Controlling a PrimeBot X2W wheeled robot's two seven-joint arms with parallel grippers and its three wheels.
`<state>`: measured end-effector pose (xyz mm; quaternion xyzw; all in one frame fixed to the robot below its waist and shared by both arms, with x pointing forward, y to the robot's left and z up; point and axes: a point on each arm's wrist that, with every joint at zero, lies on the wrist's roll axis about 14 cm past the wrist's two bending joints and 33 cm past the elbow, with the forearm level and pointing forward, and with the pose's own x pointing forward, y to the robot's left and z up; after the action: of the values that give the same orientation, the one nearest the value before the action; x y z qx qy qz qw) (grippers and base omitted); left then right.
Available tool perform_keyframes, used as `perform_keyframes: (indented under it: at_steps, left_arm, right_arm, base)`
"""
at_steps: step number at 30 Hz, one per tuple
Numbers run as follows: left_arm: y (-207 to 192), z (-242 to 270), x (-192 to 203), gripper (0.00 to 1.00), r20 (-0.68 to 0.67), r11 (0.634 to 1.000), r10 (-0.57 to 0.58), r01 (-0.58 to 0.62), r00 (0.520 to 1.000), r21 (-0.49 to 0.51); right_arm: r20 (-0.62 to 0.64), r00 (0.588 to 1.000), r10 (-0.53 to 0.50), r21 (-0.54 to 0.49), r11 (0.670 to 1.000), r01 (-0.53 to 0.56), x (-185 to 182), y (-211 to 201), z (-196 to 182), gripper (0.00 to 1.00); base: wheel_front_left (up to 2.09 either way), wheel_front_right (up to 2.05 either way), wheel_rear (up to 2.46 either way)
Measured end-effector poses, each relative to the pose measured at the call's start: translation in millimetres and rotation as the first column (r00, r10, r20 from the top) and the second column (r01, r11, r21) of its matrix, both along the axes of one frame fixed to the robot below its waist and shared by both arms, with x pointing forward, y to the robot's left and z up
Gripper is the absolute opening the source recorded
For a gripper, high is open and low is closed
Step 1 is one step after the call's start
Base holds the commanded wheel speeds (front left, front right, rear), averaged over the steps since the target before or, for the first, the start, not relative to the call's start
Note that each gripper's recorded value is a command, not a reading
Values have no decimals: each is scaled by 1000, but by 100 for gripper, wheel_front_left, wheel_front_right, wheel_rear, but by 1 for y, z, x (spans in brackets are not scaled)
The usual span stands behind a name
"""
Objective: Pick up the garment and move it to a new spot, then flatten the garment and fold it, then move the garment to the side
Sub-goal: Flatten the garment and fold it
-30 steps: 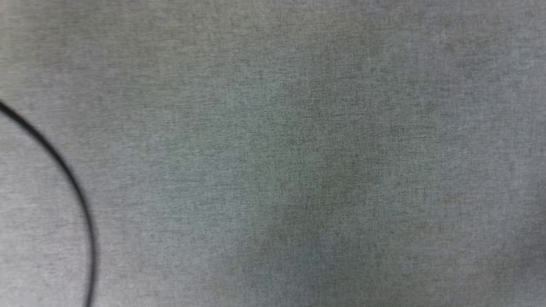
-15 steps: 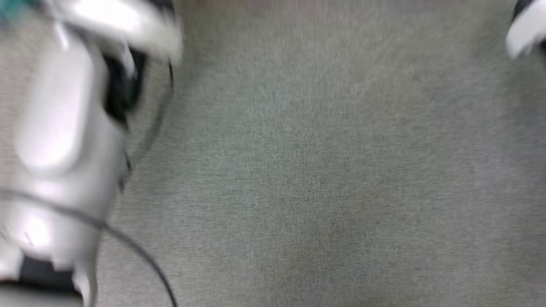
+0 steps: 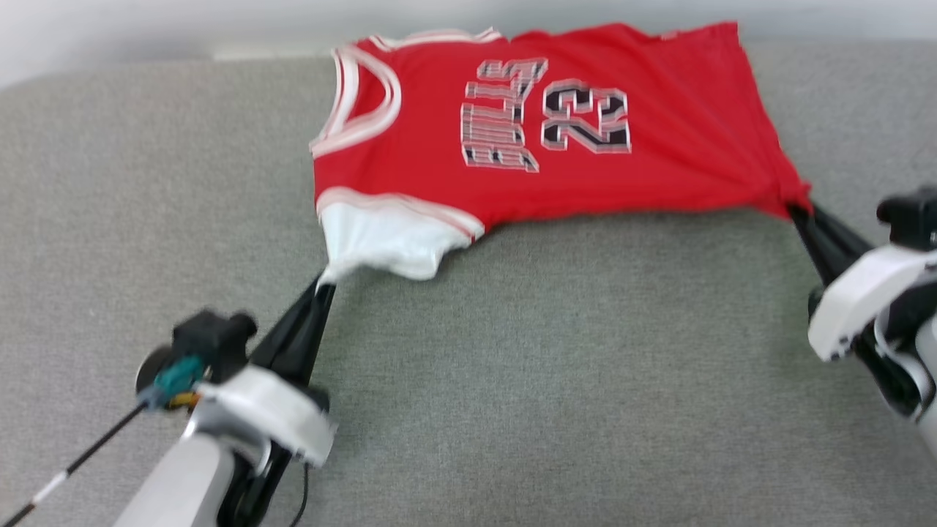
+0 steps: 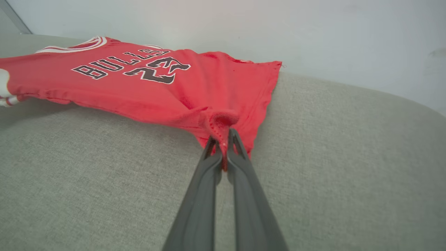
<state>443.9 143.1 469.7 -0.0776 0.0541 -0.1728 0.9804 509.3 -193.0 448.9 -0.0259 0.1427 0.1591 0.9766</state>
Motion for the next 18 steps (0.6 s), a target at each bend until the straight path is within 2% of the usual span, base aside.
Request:
perform_keyframes:
  at_steps: [15,18]
  left_arm:
    - [8,-7,-104,0,-208,998,1,-14,978,-61]
    - [14,-18,-126,0,-264,999,-1,-9,965,-35]
  right_arm:
    - [-157,985,-68,25,997,73,-89,-41,-20,0]
    - [-197,978,-69,46,996,80,-110,-41,-28,0]
  base:
    - [0,0,0]
    - [0,0,0]
